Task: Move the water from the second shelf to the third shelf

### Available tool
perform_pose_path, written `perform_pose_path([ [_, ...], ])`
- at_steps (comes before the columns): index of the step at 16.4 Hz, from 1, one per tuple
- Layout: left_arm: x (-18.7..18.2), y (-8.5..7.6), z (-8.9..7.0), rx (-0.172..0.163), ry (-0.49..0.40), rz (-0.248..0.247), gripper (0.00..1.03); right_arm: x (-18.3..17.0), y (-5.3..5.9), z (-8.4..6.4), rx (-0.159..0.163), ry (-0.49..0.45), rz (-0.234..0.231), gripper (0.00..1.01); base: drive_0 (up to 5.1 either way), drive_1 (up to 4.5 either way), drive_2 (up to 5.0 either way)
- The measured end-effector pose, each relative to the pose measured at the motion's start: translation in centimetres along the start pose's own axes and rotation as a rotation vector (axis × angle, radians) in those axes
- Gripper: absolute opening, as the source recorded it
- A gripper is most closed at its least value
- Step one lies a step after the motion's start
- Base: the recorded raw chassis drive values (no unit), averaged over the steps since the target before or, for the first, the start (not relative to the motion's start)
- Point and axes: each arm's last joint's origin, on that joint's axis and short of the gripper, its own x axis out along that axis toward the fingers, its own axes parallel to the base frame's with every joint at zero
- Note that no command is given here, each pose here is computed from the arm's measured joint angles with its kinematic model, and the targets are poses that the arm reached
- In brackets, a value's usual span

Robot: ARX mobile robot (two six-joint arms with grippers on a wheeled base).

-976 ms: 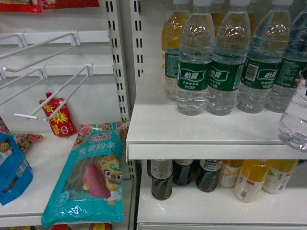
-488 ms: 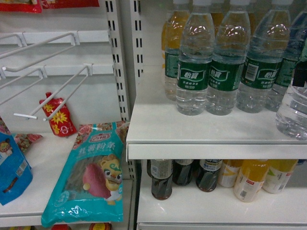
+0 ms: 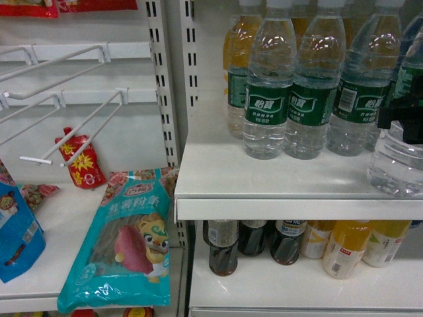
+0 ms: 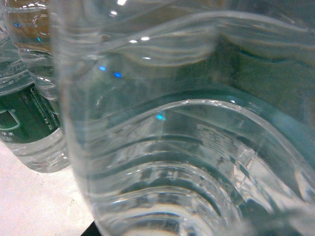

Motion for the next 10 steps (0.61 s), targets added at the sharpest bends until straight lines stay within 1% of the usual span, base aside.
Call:
perform_pose_path([
  [1, 0.0, 0.0, 0.0, 0.000, 0.000, 0.000, 0.98, 0.8, 0.1, 0.3, 0.003, -0.009, -0.007, 0.40, 0.0, 0.00, 0.0],
  [2, 0.0, 0.0, 0.0, 0.000, 0.000, 0.000, 0.98, 1.6, 0.1, 0.2, 0.025, 0.003, -0.022, 0.40, 0.0, 0.00, 0.0],
  [3, 0.0, 0.0, 0.0, 0.000, 0.000, 0.000, 0.98, 2.0, 0.1, -0.3, 0.037, 0.025, -0.035, 0.40, 0.0, 0.00, 0.0],
  [6, 0.0, 0.0, 0.0, 0.000, 0.000, 0.000, 0.98, 2.5, 0.4, -0.1, 0.069, 0.018, -0.038, 0.40, 0.0, 0.00, 0.0],
  [9, 0.0, 0.0, 0.0, 0.000, 0.000, 0.000, 0.98, 3.0, 0.6, 0.0, 0.096, 0.018, -0.041, 0.40, 0.0, 0.00, 0.0],
  [10, 0.0, 0.0, 0.0, 0.000, 0.000, 0.000, 0.98, 3.1, 0.7, -0.2, 0.099, 0.023, -0.040, 0.40, 0.0, 0.00, 0.0],
])
